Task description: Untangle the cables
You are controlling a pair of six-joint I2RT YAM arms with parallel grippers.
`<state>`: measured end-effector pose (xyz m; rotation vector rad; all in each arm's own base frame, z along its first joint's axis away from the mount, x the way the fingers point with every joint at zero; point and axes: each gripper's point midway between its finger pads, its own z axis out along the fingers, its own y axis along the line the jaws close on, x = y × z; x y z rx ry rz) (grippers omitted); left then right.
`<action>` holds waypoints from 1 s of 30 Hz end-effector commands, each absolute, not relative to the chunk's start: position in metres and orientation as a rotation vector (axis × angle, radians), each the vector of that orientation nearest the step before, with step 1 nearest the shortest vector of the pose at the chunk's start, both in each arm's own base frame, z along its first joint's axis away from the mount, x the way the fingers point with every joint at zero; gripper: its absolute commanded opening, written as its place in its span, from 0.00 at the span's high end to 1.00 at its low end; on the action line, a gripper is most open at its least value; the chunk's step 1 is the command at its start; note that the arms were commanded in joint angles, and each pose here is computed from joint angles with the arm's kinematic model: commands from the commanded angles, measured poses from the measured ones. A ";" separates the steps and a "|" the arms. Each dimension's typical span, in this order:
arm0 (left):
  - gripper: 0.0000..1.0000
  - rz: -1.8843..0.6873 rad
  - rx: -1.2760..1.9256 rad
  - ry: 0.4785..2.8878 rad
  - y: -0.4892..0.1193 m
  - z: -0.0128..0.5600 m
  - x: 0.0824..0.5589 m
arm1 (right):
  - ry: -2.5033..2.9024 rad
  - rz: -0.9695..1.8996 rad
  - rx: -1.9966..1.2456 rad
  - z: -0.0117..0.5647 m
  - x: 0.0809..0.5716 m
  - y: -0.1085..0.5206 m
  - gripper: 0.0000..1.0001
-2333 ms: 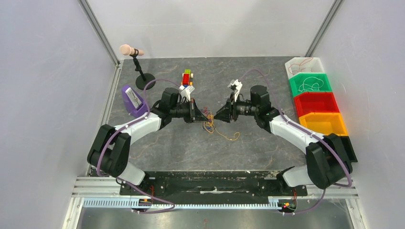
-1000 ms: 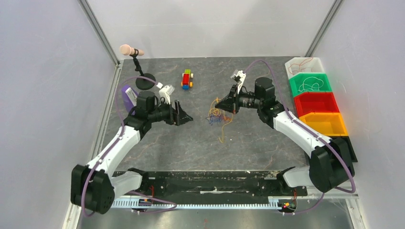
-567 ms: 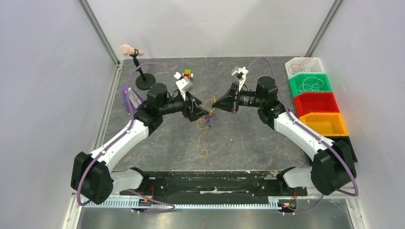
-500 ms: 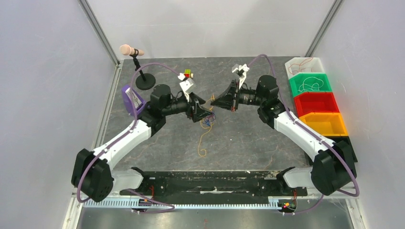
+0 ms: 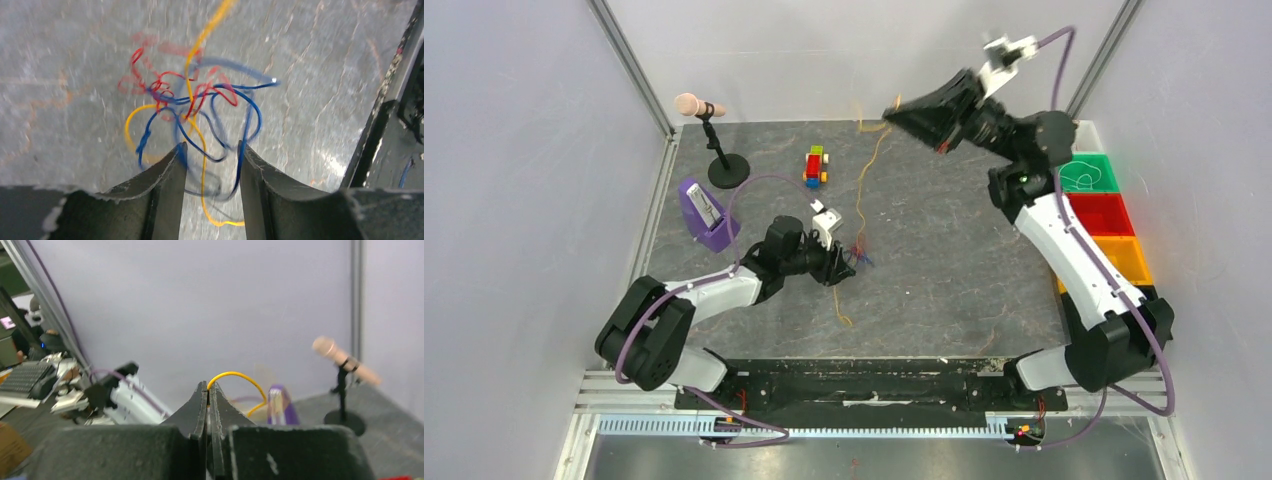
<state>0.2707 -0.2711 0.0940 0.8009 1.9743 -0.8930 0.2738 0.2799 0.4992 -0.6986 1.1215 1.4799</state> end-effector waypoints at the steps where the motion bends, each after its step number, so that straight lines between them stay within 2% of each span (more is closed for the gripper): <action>1: 0.52 -0.869 0.719 1.972 -0.260 0.101 0.272 | 0.926 1.483 -0.616 0.578 0.279 0.251 1.00; 6: 0.59 -0.840 0.660 2.053 -0.243 0.088 0.270 | 0.862 1.428 -0.606 0.608 0.289 0.235 1.00; 11: 0.76 -0.770 0.583 2.129 -0.216 0.078 0.277 | 0.821 1.339 -0.591 0.629 0.297 0.219 1.00; 12: 0.74 -0.775 0.577 2.129 -0.213 0.079 0.278 | 0.800 1.326 -0.592 0.638 0.294 0.216 1.00; 13: 0.65 -0.819 0.607 2.096 -0.215 0.087 0.275 | 0.780 1.317 -0.599 0.645 0.292 0.215 1.00; 15: 0.38 -0.889 0.687 1.970 -0.226 0.117 0.272 | 0.763 1.316 -0.601 0.652 0.290 0.214 1.00; 16: 0.28 -0.910 0.699 1.888 -0.231 0.138 0.275 | 0.767 1.326 -0.594 0.651 0.291 0.214 1.00; 22: 0.24 -0.930 0.821 1.572 -0.297 0.241 0.293 | 0.766 1.349 -0.582 0.643 0.291 0.220 1.00; 30: 0.23 -1.025 0.779 1.416 -0.401 0.276 0.333 | 0.668 1.337 -0.586 0.677 0.276 0.226 1.00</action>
